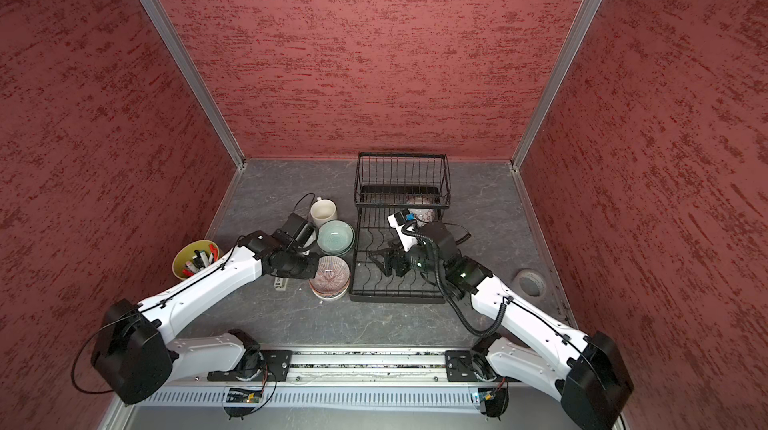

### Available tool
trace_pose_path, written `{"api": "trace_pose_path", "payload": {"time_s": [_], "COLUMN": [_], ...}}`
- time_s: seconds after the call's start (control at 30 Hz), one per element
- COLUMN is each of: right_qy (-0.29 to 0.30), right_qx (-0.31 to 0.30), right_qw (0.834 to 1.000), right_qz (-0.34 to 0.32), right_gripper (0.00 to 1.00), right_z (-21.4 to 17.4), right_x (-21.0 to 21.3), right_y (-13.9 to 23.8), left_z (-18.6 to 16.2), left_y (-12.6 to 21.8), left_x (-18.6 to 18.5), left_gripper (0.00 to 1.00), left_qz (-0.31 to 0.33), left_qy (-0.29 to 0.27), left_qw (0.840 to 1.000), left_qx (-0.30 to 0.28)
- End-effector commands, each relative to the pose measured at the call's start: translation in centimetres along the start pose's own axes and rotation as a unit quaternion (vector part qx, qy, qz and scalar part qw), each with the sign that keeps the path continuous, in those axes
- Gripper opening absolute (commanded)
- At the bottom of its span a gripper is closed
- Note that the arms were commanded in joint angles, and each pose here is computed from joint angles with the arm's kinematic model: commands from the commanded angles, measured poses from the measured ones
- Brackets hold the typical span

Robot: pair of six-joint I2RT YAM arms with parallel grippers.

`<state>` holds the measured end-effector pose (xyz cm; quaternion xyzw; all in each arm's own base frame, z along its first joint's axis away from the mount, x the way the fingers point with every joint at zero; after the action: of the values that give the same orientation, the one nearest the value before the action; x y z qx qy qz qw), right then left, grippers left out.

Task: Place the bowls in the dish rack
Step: 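Close the left gripper on the rim of the top red-striped bowl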

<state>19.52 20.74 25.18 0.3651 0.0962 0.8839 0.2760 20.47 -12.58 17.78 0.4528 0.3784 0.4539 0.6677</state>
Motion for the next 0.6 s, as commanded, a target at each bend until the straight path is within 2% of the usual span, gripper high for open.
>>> {"api": "trace_pose_path", "payload": {"time_s": [0.0,0.13,0.57], "right_qy": [0.0,-0.001,-0.021], "right_qx": [-0.008,-0.01,-0.016], "right_qw": [1.0,1.0,0.999], "right_qz": [0.0,-0.006,-0.047], "right_gripper": [0.84,0.84,0.84], "right_z": [0.0,-0.2,-0.1], "right_x": [-0.1,-0.3,-1.2], "right_y": [-0.2,-0.2,-0.4], "left_z": [0.5,0.5,0.6], "left_y": [0.3,0.6,2.9], "left_x": [-0.6,-0.6,-0.8], "left_gripper": [0.05,0.0,0.0], "left_qz": [-0.025,-0.03,-0.047], "left_qy": [0.0,0.0,0.001], "left_qw": [0.999,0.999,0.996], "left_qx": [-0.026,-0.031,-0.074]}}
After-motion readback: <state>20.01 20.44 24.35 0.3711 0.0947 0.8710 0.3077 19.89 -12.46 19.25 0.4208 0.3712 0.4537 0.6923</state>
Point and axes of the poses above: each gripper's point midway between its finger pads, its own y axis back along the fingers, its own x axis along the line the jaws close on, z = x × y, the point moved 8 cm from there along y, back along the fingers, and after that the axes turned 10 degrees about -y, right-handed, at the moved point
